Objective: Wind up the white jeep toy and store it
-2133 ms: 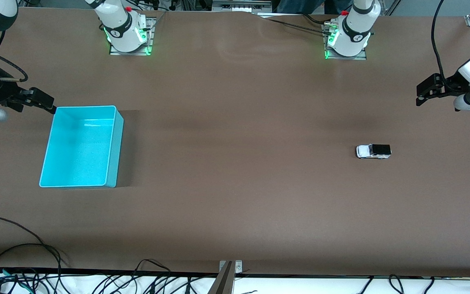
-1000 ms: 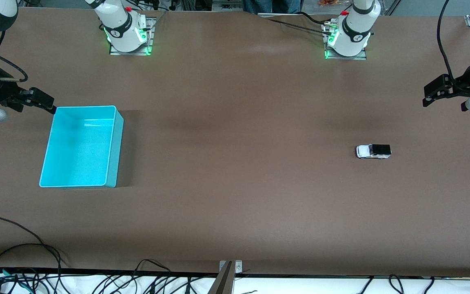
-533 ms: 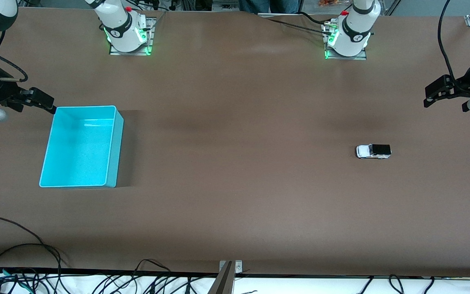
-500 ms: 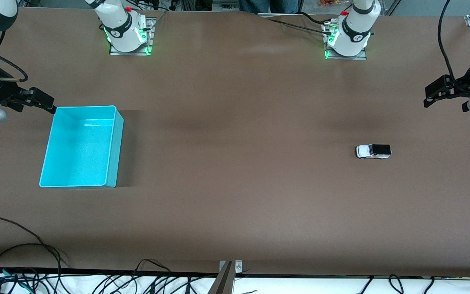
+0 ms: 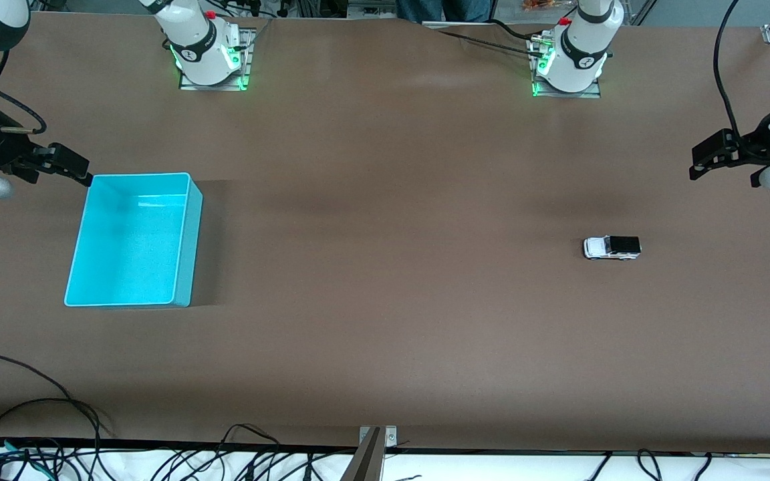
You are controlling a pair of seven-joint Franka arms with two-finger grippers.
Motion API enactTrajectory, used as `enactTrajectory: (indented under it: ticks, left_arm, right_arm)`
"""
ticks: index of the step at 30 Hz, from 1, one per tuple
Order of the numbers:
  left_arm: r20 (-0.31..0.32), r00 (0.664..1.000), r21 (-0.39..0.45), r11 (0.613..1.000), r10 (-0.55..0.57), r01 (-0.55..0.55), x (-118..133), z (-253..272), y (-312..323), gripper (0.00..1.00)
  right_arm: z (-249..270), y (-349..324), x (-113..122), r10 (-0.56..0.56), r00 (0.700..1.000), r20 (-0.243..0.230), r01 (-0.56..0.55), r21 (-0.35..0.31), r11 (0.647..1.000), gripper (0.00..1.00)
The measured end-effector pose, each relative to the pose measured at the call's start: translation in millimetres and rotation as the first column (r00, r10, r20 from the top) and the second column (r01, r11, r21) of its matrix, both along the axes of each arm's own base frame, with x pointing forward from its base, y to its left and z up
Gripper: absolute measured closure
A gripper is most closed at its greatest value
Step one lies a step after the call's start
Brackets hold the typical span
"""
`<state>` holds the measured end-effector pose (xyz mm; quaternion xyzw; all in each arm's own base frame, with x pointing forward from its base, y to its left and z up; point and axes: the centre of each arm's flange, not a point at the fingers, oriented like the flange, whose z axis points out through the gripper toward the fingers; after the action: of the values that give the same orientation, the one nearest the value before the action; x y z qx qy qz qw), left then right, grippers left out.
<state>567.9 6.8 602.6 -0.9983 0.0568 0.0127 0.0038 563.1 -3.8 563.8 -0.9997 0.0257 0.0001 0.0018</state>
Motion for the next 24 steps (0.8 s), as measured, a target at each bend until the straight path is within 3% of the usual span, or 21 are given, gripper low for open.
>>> enactTrajectory:
  ticks: [10,14,24]
  left_arm:
    - [-0.014,1.000,-0.001,1.000,-0.021,0.021,3.8,-8.1,-7.4,0.00]
    - [-0.034,0.992,-0.008,0.992,-0.125,0.125,7.1,-17.4,-15.1,0.00]
    - [-0.106,0.900,-0.061,0.906,-0.422,0.418,24.6,-64.0,-17.9,0.00]
  right_arm:
    - [0.1,0.0,0.0,0.000,1.000,0.000,0.000,0.000,1.000,0.00]
    - [0.2,0.1,0.0,0.000,1.000,0.000,0.000,0.000,1.000,0.00]
    - [0.2,0.3,0.0,0.001,1.000,0.000,-0.001,0.000,1.000,0.00]
